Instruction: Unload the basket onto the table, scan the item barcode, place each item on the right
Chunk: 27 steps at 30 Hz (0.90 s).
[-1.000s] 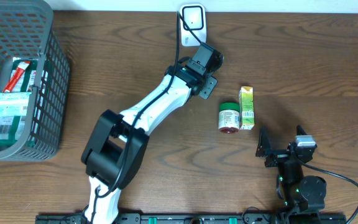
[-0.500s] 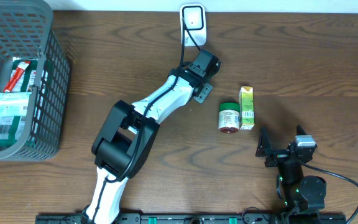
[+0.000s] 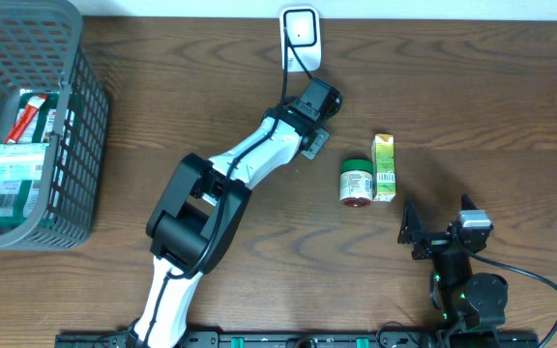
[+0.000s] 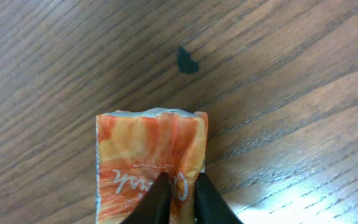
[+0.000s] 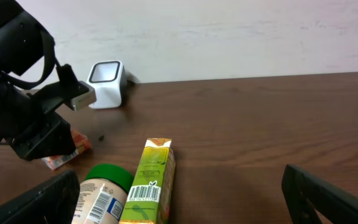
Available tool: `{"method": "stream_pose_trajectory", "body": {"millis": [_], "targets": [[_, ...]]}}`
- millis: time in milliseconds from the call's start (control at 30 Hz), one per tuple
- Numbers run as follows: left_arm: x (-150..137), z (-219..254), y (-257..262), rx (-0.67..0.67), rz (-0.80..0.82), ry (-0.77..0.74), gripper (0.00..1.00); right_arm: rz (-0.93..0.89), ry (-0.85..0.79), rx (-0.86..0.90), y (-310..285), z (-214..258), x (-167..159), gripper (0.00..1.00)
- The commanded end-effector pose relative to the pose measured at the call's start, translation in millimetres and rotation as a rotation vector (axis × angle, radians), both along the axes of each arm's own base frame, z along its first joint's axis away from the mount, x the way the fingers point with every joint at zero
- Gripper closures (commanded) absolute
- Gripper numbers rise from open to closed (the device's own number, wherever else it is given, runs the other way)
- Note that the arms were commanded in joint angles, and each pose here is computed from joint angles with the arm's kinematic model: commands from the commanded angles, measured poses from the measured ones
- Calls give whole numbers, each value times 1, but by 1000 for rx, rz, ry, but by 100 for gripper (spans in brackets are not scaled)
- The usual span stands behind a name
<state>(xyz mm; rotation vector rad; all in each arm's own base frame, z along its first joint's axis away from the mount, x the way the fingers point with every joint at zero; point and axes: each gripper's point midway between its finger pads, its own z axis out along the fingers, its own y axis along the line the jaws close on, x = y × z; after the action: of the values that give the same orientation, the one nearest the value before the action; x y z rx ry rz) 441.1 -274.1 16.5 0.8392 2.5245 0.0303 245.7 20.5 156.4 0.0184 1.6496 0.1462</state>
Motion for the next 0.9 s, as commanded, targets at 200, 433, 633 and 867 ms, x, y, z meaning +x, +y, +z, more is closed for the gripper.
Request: {"method": "stream_pose_trajectory", "body": {"millis": [200,433,633,867], "targets": [[1,17,2,-54,85,-7,93,7,3,12,2,-1,0,1],[-7,90,-29,-391,146,34,93,6,3,12,2,-1,0,1],[-26,107,-60,-736,151,317,93,6,3,12,2,-1,0,1],[-21,110,-84,-955,107,465,93,7,3,12,2,-1,0,1]]}}
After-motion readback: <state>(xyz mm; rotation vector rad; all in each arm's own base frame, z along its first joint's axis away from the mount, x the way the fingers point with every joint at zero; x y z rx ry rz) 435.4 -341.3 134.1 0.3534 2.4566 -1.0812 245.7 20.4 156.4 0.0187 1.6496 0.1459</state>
